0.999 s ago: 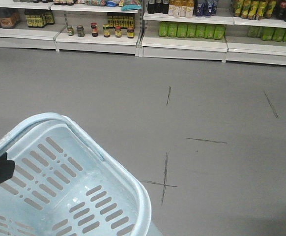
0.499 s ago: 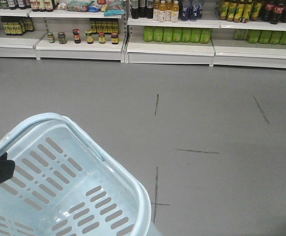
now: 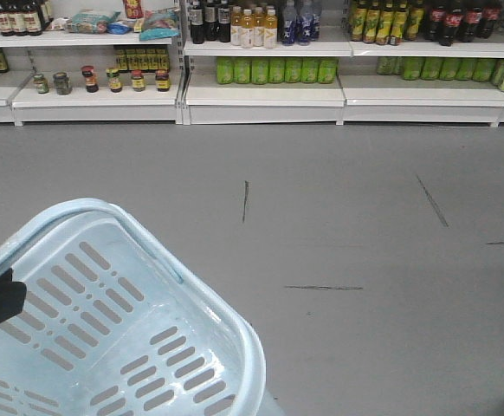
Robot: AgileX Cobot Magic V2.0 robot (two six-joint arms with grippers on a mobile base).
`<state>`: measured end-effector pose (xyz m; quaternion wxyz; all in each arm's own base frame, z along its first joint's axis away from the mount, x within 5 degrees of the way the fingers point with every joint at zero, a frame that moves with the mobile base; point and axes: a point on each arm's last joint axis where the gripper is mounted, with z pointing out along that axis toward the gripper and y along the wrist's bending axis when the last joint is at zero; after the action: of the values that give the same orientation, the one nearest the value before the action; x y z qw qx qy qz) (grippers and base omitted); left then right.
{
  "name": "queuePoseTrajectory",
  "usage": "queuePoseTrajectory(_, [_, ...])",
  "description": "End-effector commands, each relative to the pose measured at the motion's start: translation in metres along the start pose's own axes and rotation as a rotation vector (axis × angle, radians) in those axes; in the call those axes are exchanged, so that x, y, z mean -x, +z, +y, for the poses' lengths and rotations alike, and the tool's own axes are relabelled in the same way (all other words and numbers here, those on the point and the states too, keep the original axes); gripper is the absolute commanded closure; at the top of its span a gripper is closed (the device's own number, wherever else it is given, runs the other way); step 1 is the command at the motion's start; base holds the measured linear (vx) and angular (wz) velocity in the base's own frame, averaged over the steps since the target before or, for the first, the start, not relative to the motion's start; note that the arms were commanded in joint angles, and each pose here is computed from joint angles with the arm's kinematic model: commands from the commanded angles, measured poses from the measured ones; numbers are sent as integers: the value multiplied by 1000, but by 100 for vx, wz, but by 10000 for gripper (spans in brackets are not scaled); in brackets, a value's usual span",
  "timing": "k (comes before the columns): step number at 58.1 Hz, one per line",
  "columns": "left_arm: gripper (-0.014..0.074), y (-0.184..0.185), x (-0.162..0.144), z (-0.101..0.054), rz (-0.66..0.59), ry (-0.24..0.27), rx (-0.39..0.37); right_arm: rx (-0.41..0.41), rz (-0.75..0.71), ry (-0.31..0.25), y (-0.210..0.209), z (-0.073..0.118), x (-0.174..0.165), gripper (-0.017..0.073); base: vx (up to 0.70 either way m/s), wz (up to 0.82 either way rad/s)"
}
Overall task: Pick three apples into basket with both arms
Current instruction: 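Turn the base across the aisle holding the basket in the left gripper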
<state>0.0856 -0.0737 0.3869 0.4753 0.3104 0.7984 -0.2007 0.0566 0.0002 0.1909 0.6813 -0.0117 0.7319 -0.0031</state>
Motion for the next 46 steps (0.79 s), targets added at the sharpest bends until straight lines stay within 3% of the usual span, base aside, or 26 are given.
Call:
queuePoseTrajectory(1, [599, -5, 15, 0, -116, -18, 4, -1, -71, -17, 0, 0, 3, 564, 22, -24])
queuePoseTrajectory(22, [599, -5, 15, 0, -116, -18, 4, -1, -71, -17, 0, 0, 3, 564, 19, -33])
queuePoseTrajectory(46, [599, -5, 15, 0, -116, -18, 4, -1, -71, -17, 0, 0, 3, 564, 16, -56])
